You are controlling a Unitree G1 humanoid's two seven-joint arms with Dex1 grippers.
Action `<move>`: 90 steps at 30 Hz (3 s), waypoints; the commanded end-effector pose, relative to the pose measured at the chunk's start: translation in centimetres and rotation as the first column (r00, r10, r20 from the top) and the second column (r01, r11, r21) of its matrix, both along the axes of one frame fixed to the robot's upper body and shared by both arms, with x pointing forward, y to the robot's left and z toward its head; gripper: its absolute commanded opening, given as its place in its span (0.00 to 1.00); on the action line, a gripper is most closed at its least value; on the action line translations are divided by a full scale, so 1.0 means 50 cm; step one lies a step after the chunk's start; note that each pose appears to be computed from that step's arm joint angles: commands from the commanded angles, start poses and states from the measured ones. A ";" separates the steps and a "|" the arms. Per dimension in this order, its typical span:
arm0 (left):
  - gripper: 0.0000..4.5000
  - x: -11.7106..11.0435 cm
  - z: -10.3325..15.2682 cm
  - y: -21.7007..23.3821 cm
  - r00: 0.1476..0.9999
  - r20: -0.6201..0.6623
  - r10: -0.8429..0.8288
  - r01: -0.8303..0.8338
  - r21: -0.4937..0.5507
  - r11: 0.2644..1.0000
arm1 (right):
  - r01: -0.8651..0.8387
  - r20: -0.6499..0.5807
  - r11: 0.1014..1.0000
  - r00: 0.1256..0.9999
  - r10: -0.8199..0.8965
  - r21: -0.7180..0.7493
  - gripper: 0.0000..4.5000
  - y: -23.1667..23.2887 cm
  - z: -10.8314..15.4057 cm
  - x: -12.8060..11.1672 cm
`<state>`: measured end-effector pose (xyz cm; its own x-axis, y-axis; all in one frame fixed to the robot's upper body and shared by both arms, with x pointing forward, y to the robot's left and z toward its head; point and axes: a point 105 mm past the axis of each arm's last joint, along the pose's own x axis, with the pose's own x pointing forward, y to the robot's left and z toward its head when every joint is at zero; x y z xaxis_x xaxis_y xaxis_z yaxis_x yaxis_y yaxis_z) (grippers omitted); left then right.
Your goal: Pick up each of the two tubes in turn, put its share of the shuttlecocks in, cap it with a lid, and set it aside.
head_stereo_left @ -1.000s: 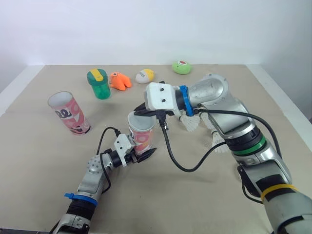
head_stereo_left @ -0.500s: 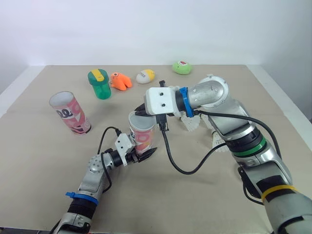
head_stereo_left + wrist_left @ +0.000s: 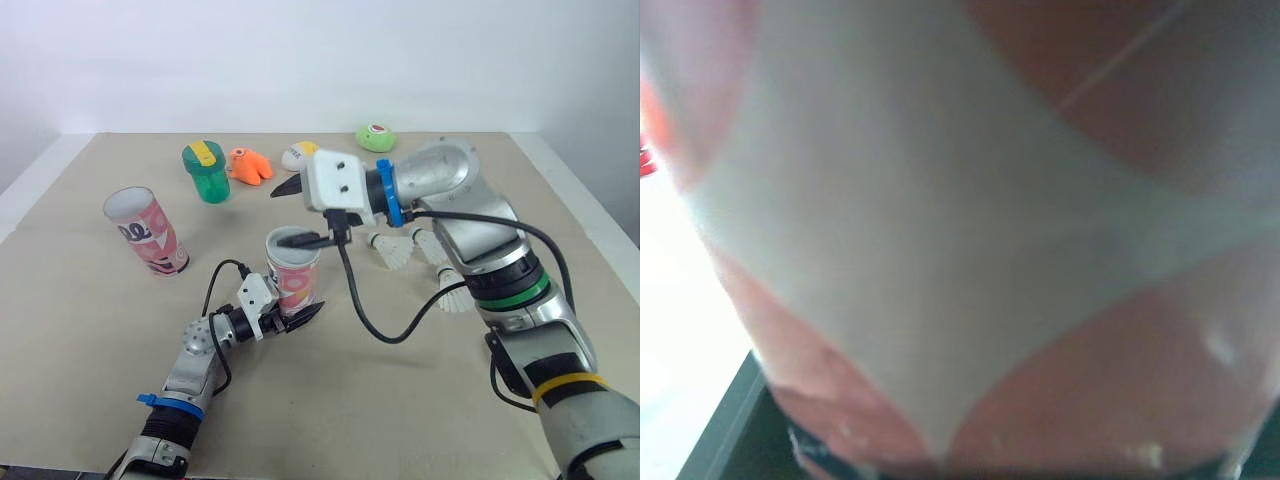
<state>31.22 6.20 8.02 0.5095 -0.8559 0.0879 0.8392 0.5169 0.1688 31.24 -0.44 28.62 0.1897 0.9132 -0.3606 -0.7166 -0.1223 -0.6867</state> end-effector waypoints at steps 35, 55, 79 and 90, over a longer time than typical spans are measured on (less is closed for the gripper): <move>1.00 -0.049 -0.041 0.071 0.989 -0.144 -0.014 0.027 0.085 0.996 | 0.086 -0.447 0.953 0.893 0.056 0.292 0.75 -0.133 -0.021 -0.092; 1.00 -0.100 0.045 0.131 0.970 -0.168 -0.176 0.213 0.230 0.950 | 0.324 -0.530 0.901 0.838 -0.131 0.290 0.97 -0.063 -0.336 -0.039; 1.00 -0.060 0.239 0.179 0.997 0.026 -0.067 0.063 0.112 0.992 | 0.366 -0.544 0.805 0.836 -0.065 0.466 0.62 -0.076 -0.226 -0.055; 1.00 -0.022 0.313 -0.028 0.964 0.129 -0.234 0.241 -0.046 0.969 | 0.765 -0.562 0.248 0.616 -0.553 0.594 0.62 -0.365 -0.129 -0.002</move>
